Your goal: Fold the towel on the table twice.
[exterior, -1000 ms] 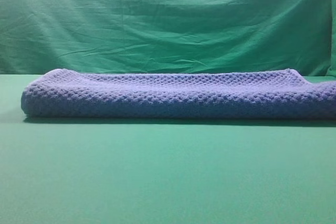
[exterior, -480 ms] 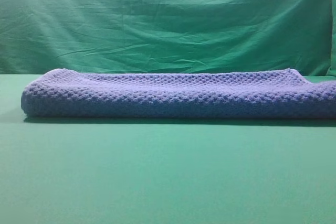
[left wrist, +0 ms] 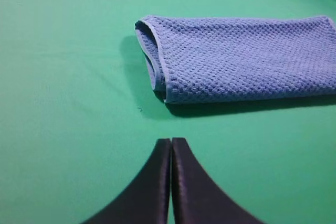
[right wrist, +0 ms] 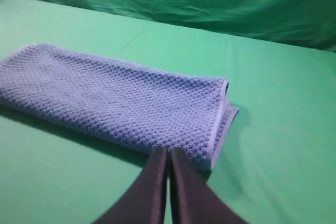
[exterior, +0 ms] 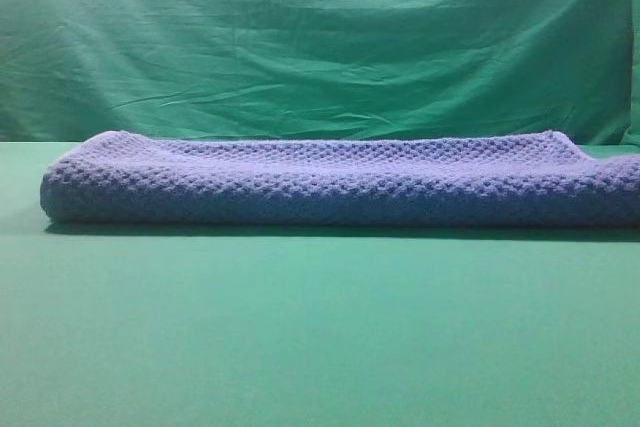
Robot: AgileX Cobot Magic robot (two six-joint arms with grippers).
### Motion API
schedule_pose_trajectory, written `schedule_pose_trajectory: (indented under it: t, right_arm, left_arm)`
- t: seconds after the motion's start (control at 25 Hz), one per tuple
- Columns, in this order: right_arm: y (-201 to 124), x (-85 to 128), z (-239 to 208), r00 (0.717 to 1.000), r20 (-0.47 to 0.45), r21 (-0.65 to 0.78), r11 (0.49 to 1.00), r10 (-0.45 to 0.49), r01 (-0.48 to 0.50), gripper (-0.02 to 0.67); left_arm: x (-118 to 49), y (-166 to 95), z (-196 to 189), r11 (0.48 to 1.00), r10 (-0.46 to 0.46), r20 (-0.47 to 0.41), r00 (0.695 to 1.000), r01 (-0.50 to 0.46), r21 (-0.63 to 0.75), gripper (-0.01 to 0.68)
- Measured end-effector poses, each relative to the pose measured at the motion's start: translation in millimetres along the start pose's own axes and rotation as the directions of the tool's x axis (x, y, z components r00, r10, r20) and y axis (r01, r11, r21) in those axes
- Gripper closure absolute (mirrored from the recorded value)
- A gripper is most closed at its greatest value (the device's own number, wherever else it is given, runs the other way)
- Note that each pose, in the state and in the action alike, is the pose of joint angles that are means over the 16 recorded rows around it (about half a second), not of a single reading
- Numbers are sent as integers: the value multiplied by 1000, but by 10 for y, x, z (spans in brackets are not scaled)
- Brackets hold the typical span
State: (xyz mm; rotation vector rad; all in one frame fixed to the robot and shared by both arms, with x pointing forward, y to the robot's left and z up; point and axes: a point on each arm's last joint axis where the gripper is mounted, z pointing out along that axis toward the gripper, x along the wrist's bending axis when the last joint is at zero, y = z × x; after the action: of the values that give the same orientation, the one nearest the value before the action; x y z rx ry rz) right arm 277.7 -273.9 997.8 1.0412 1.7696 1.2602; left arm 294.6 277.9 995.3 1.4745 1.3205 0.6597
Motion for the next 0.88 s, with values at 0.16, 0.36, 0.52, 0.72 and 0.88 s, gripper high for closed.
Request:
schedule_pose_trajectory:
  t: [0.16, 0.36, 0.52, 0.72, 0.88]
  right_arm:
    - [-28, 8, 5, 1000, -9, 22, 1000, 1, -1, 649]
    - [-37, 12, 5, 1000, -13, 31, 1000, 1, 0, 649]
    - [-40, 8, 6, 1000, -9, 34, 999, -8, 8, 649]
    - [-47, -6, 5, 999, 5, 42, 998, -36, 36, 649]
    - [-65, -18, 8, 998, 19, 49, 997, -63, 62, 649]
  left_arm:
    - [3, -27, 12, 1000, -10, 3, 1000, 10, 8, 673]
    - [7, -36, 14, 1000, -5, 0, 1000, 5, 10, 673]
    - [26, -55, 8, 1000, 30, -16, 999, -30, 3, 673]
    - [57, -98, -17, 996, 86, -41, 995, -87, -24, 673]
    - [86, -148, -32, 990, 132, -64, 989, -135, -42, 673]
